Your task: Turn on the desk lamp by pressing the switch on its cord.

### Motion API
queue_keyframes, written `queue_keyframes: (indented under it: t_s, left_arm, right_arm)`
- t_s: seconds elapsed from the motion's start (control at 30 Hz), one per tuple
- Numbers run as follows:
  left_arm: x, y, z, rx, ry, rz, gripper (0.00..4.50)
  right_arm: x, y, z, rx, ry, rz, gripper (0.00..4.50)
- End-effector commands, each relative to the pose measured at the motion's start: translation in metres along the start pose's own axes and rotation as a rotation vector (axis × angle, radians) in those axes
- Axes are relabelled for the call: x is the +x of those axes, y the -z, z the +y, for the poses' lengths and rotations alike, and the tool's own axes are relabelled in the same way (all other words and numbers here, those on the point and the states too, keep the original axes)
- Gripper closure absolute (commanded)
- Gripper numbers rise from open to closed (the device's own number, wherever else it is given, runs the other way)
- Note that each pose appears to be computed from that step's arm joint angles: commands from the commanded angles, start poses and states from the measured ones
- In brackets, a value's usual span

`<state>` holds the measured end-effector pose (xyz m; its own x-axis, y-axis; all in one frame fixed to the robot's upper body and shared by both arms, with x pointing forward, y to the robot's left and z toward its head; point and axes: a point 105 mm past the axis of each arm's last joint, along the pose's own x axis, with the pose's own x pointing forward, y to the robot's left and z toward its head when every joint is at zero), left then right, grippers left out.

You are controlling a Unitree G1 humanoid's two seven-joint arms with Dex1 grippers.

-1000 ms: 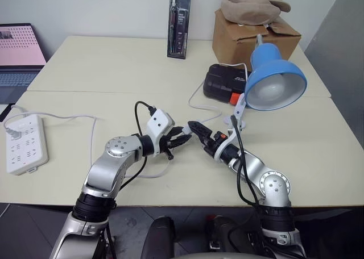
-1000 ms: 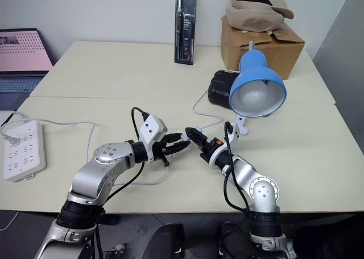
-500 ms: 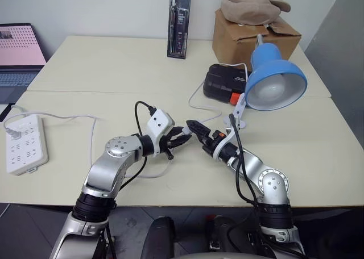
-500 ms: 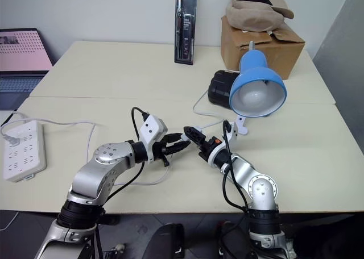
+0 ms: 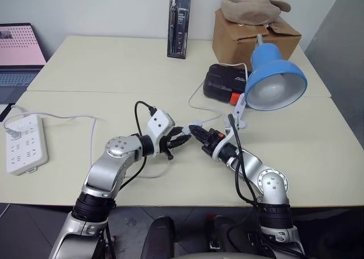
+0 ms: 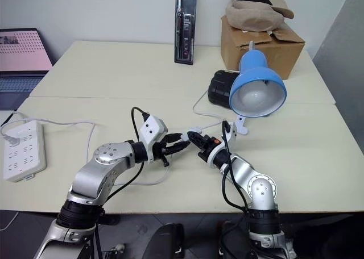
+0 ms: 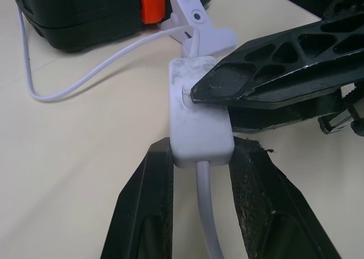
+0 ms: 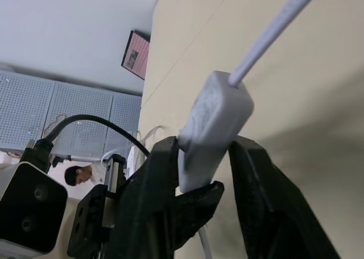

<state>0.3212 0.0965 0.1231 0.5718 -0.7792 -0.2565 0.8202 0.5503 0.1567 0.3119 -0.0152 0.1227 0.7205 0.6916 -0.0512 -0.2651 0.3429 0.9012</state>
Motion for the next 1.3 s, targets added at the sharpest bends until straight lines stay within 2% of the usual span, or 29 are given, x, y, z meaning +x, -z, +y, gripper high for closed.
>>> queue_keyframes:
  t_s: [0.03, 0.47, 0.5, 0.53, 0.83, 0.87, 0.9, 0.97, 1.0, 1.13, 1.3]
  left_arm:
    - [-0.002, -0.017, 0.001, 0.054, 0.000, -0.049, 3.44]
    - [-0.001, -0.016, 0.000, 0.053, 0.001, -0.050, 3.44]
    - [-0.001, -0.016, 0.000, 0.052, 0.001, -0.050, 3.44]
    - [-0.001, -0.016, 0.000, 0.053, 0.001, -0.050, 3.44]
    - [-0.001, -0.013, 0.001, 0.054, -0.016, -0.048, 3.44]
    - [0.000, -0.012, 0.001, 0.055, -0.017, -0.045, 3.44]
    - [0.000, -0.010, 0.001, 0.057, -0.019, -0.042, 3.44]
    - [0.001, -0.006, 0.001, 0.073, -0.021, -0.030, 3.44]
    - [0.001, -0.004, 0.001, 0.082, -0.021, -0.023, 3.44]
    - [0.003, 0.005, 0.001, 0.125, -0.023, 0.005, 3.44]
    - [0.008, 0.015, -0.002, 0.151, 0.007, 0.027, 3.44]
  right_arm:
    - [0.002, 0.003, 0.008, 0.009, -0.027, -0.001, 4.03]
    - [0.002, -0.004, 0.007, 0.015, -0.030, -0.039, 4.03]
    - [0.002, -0.004, 0.007, 0.014, -0.029, -0.040, 3.33]
    - [0.002, -0.004, 0.007, 0.015, -0.030, -0.042, 3.19]
    - [-0.016, -0.012, 0.003, -0.047, -0.026, -0.047, 0.98]
    - [-0.019, -0.013, 0.002, -0.066, -0.025, -0.045, 0.92]
    - [-0.026, -0.014, 0.002, -0.113, -0.024, -0.036, 0.57]
    - [-0.038, -0.015, 0.003, -0.236, -0.022, -0.010, 0.18]
    - [-0.047, -0.015, 0.003, -0.361, -0.007, 0.020, 0.02]
    - [-0.076, -0.018, 0.002, -0.732, 0.026, 0.102, 0.00]
    - [-0.093, -0.027, 0.004, -0.996, 0.036, 0.127, 0.00]
